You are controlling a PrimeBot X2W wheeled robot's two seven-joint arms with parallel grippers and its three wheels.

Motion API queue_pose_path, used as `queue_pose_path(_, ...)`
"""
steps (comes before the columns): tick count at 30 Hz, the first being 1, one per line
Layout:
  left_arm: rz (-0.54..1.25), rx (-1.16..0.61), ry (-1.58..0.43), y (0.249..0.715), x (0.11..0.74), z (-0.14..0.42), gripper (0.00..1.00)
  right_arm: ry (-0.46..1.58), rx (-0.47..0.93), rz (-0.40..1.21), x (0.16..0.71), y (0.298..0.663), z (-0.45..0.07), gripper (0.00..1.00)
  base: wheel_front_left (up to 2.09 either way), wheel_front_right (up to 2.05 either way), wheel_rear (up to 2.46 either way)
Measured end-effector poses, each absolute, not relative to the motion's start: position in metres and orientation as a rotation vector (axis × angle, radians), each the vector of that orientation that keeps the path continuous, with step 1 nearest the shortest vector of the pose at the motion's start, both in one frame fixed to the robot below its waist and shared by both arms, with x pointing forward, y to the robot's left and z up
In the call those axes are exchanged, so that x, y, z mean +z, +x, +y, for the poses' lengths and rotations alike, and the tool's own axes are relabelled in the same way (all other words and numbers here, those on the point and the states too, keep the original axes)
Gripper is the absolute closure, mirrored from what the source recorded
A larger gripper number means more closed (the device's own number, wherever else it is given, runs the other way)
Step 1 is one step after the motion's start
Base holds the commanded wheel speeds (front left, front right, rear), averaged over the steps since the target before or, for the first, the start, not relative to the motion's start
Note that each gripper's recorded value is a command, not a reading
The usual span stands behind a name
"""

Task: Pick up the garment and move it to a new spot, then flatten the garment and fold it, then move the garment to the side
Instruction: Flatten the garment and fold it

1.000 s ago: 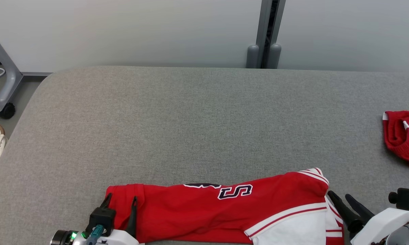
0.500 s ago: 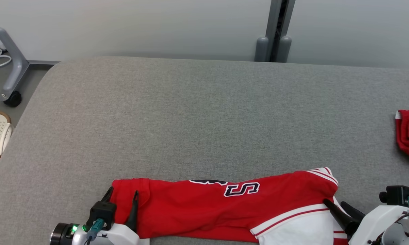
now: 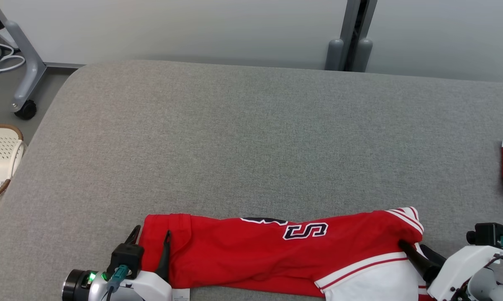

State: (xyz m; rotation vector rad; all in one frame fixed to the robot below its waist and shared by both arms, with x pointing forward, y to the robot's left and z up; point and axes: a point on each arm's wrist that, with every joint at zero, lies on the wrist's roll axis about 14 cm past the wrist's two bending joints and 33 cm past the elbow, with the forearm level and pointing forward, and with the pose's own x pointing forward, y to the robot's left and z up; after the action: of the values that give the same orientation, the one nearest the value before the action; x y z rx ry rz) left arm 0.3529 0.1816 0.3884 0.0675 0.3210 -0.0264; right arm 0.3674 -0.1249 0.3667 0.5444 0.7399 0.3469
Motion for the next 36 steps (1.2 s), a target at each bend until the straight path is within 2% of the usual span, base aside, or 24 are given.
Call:
queue_pose_path(16, 0.310, -0.037, 0.061, 0.356, 0.391, 0.177, 0.00, 0.618, 0.467, 0.761, 0.378, 0.357, -0.076, 0.00, 0.00, 0.00, 0.00)
queue_pose_path(17, 0.311, -0.037, 0.060, 0.356, 0.391, 0.176, 0.00, 0.616, 0.473, 0.763, 0.378, 0.356, -0.074, 0.32, 0.00, 0.00, 0.00)
queue_pose_path(18, 0.311, -0.036, 0.061, 0.356, 0.391, 0.177, 0.00, 0.616, 0.477, 0.767, 0.378, 0.355, -0.073, 0.59, 0.00, 0.00, 0.00)
queue_pose_path(19, 0.312, -0.035, 0.060, 0.355, 0.391, 0.177, 0.00, 0.616, 0.478, 0.770, 0.377, 0.355, -0.072, 0.92, 0.00, 0.00, 0.00)
queue_pose_path(20, 0.312, -0.034, 0.059, 0.355, 0.391, 0.177, 0.00, 0.614, 0.480, 0.773, 0.377, 0.354, -0.071, 1.00, 0.00, 0.00, 0.00)
queue_pose_path(26, 0.306, -0.031, 0.060, 0.355, 0.393, 0.178, 0.00, 0.595, 0.480, 0.752, 0.376, 0.353, -0.072, 1.00, 0.00, 0.00, 0.00)
queue_pose_path(36, 0.290, -0.044, 0.059, 0.354, 0.398, 0.173, 0.00, 0.459, 0.383, 0.684, 0.381, 0.376, -0.126, 1.00, 0.00, 0.00, 0.00)
